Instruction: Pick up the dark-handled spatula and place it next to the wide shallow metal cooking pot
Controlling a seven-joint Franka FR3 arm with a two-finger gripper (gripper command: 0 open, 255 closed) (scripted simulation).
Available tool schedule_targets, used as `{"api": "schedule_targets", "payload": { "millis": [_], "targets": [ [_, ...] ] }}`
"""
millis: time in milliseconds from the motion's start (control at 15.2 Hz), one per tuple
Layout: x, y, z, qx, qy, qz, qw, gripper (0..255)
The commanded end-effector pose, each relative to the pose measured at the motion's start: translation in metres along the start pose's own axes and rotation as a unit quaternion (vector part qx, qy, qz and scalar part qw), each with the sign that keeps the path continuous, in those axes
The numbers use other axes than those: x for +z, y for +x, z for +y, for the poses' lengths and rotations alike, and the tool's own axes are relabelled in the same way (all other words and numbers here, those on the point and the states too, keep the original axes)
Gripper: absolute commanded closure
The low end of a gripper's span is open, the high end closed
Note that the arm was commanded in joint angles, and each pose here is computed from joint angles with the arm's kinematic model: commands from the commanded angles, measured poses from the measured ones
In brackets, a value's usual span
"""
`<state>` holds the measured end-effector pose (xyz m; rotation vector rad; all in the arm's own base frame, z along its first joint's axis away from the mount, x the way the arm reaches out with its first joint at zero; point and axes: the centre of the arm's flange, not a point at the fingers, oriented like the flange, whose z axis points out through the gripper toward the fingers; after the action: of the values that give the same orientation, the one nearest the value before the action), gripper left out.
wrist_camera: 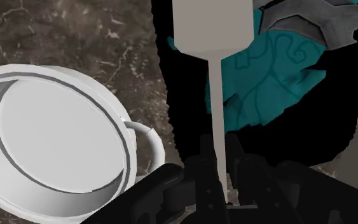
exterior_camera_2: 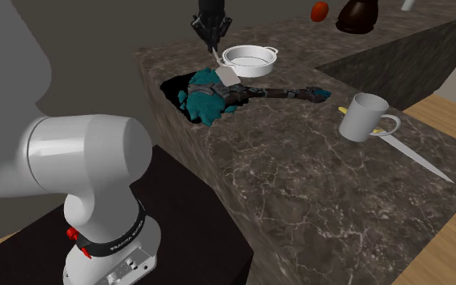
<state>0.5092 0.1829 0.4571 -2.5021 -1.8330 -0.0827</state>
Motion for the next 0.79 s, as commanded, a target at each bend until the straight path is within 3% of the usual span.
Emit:
{"api": "schedule_targets", "payload": {
  "millis": [0,726],
  "targets": [
    [0.002,0.029,0.001,0.000,0.000,0.000,1.0000,255],
    [0.012,0.173,0.008,0.000,0.000,0.000,1.0000,255]
  ]
}}
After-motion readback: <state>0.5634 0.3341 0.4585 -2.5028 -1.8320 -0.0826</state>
